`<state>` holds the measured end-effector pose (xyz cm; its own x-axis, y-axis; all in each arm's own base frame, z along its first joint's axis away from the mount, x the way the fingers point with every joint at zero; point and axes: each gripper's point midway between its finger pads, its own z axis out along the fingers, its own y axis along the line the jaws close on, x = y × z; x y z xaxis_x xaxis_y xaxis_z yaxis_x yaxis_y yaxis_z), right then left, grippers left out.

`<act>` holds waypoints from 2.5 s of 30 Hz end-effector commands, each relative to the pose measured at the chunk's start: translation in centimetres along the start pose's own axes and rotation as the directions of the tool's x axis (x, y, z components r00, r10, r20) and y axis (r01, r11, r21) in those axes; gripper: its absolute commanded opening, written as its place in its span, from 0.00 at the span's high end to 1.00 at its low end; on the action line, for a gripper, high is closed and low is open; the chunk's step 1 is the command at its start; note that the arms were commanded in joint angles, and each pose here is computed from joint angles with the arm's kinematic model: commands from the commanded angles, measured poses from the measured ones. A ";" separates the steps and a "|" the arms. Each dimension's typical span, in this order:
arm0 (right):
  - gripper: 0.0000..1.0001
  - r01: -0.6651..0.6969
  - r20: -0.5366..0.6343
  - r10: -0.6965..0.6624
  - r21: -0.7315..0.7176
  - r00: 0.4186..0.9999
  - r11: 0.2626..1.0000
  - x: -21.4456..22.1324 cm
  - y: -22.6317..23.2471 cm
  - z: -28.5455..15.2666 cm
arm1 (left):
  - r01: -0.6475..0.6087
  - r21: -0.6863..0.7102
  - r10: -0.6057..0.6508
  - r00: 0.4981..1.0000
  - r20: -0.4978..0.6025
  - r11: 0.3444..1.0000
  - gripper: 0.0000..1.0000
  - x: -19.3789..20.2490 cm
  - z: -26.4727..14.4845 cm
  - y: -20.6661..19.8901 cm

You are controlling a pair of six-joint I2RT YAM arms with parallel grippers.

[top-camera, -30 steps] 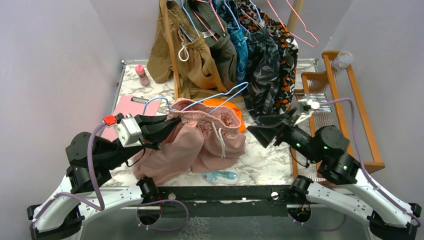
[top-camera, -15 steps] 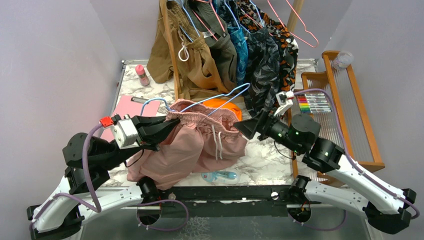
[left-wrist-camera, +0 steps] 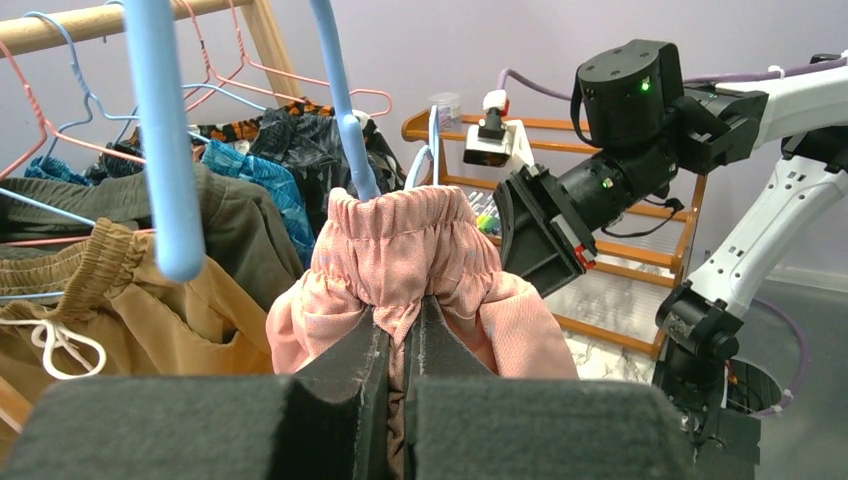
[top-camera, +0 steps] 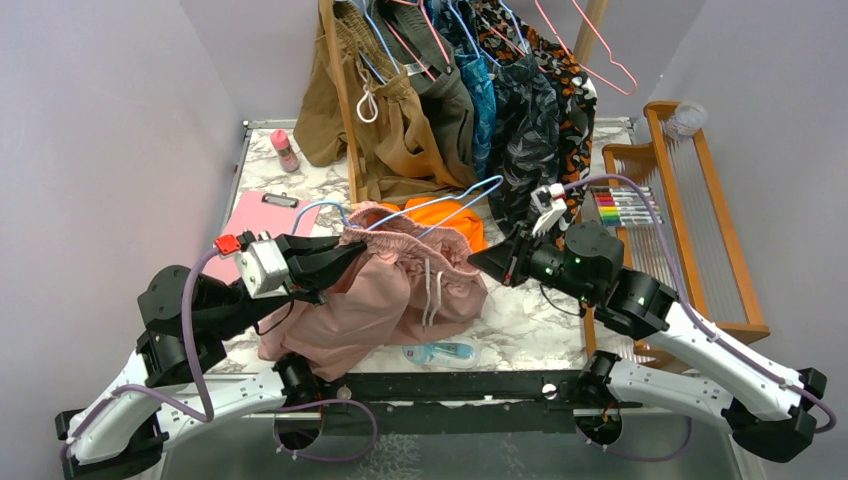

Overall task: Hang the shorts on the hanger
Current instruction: Hang the shorts on the hanger.

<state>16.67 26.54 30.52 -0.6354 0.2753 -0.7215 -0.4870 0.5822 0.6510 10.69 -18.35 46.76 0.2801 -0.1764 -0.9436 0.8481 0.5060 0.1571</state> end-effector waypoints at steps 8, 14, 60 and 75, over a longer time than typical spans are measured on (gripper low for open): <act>0.99 0.333 0.455 -0.250 -0.111 0.855 0.937 -20.0 14.3 -11.4 | -0.060 -0.001 0.054 0.885 0.463 0.998 1.00 -16.2 0.3 0.9; 0.99 0.258 0.398 -0.214 -0.061 0.892 0.964 -17.6 11.3 -9.2 | -0.030 -0.001 0.027 0.880 0.475 1.000 1.00 -15.1 0.3 0.9; 0.99 0.212 0.131 -0.292 0.425 0.947 0.880 -11.1 -1.8 -7.9 | 0.040 0.048 -0.031 0.983 -0.184 0.998 1.00 9.3 1.0 -2.0; 0.99 0.287 0.022 -0.303 0.264 0.953 0.921 -9.7 1.4 -5.6 | 0.069 0.035 -0.058 0.965 -0.257 0.997 1.00 15.0 4.7 -2.6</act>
<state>19.85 18.61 39.33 -0.4180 0.1378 -0.8979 -0.3806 0.8709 0.3108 13.98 -25.09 31.56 0.0686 0.1083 -0.9917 0.8899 0.4427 0.1099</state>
